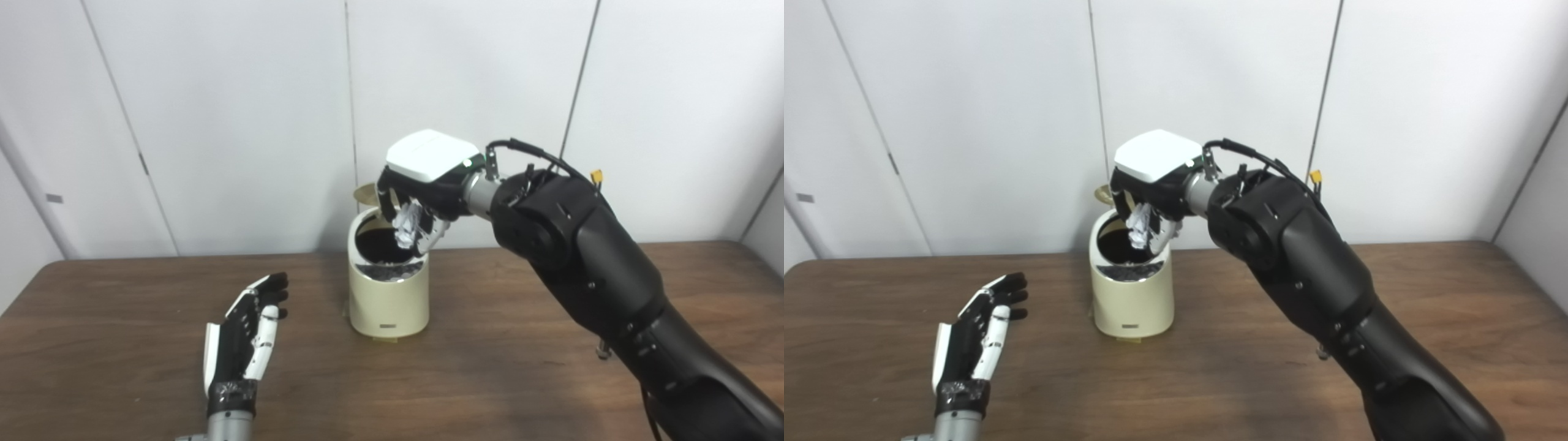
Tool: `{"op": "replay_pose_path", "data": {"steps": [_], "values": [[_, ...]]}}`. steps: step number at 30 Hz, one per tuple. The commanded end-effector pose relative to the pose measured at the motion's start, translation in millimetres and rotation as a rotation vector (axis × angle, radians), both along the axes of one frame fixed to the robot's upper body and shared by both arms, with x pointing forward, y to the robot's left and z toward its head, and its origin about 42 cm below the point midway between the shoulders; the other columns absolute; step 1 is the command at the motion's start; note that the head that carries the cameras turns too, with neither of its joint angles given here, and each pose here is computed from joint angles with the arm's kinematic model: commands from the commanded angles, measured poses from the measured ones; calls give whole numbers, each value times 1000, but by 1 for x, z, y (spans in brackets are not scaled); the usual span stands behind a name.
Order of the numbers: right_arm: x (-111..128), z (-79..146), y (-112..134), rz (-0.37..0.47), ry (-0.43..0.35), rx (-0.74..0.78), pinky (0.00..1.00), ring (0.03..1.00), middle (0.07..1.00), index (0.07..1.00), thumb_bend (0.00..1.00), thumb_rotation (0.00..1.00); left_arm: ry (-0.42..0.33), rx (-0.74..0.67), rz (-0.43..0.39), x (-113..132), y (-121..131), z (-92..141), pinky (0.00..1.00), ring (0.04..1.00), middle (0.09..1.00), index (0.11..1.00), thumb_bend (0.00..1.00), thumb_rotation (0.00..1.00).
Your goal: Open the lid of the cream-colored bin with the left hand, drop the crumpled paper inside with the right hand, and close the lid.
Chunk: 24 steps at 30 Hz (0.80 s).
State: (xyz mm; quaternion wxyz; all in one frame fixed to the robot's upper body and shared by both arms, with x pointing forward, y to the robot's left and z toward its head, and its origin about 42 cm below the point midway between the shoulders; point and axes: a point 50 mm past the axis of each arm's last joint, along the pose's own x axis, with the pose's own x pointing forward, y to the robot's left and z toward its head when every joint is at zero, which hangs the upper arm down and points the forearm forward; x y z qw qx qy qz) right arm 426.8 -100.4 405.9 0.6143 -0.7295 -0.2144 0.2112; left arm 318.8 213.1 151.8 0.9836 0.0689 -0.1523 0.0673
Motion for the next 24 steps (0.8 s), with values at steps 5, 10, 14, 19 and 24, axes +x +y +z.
{"op": "replay_pose_path", "data": {"steps": [5,10,14,19,24], "values": [[2,9,4,1,-72,73,228,359,454,527,512,0,-69,3,3,3,-8,20,678,760,777,778,252,716],[6,-1,6,-9,-73,109,236,378,465,519,515,0,-69,3,1,2,-10,21,678,760,777,781,247,719],[8,-12,7,15,-116,83,250,391,489,484,518,0,-68,5,2,3,-10,21,678,763,781,783,254,733],[9,-30,3,79,-157,72,259,390,485,473,520,0,-65,-2,1,3,-10,21,681,762,780,782,264,730],[13,-47,-3,126,-209,97,239,381,479,474,520,0,-67,-3,-3,2,-9,20,680,760,779,781,267,730]]}}
